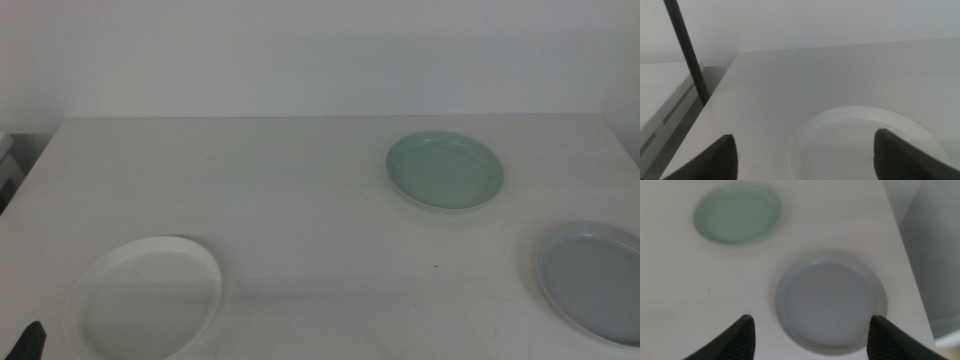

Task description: Stack the three bowls on top of each other.

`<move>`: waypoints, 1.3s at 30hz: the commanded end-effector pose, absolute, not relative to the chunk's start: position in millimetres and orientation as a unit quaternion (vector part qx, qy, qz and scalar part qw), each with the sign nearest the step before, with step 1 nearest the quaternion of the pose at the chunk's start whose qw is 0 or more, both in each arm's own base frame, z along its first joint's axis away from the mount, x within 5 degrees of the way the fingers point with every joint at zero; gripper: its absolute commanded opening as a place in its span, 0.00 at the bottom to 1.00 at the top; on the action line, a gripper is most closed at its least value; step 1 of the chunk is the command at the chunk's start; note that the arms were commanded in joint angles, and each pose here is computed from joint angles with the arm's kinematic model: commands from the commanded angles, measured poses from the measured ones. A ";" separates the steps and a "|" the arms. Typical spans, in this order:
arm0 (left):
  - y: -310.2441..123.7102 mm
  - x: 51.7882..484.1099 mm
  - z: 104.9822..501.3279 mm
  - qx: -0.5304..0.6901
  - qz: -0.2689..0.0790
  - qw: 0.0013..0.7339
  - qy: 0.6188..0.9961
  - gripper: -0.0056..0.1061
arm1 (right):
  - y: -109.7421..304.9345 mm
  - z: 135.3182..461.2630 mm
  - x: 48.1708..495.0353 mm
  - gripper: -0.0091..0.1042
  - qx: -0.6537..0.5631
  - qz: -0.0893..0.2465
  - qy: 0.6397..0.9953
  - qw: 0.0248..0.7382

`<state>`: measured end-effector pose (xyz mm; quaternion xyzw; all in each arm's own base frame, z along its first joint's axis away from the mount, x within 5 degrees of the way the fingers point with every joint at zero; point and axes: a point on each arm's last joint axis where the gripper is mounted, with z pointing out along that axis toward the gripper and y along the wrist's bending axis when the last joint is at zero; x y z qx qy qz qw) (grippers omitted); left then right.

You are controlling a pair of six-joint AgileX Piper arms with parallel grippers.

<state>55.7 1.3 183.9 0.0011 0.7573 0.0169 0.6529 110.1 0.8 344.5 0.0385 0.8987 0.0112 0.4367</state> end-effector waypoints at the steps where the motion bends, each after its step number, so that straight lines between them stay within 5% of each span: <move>1: 0.9 55.3 192.6 -0.003 0.010 0.686 0.728 0.99 | 1.1 362.0 127.6 0.59 0.042 0.009 0.902 0.430; 15: 0.9 55.3 192.6 -0.003 0.010 0.686 0.728 0.99 | -23.5 329.6 209.0 0.59 0.098 -0.008 0.946 0.309; 24: 0.9 55.3 192.6 -0.003 0.010 0.686 0.728 0.99 | -87.4 301.1 260.3 0.56 0.156 -0.032 0.955 0.250; 39: 0.9 55.3 192.6 -0.003 0.010 0.686 0.728 0.99 | -127.4 207.7 319.6 0.44 0.134 -0.009 0.984 0.118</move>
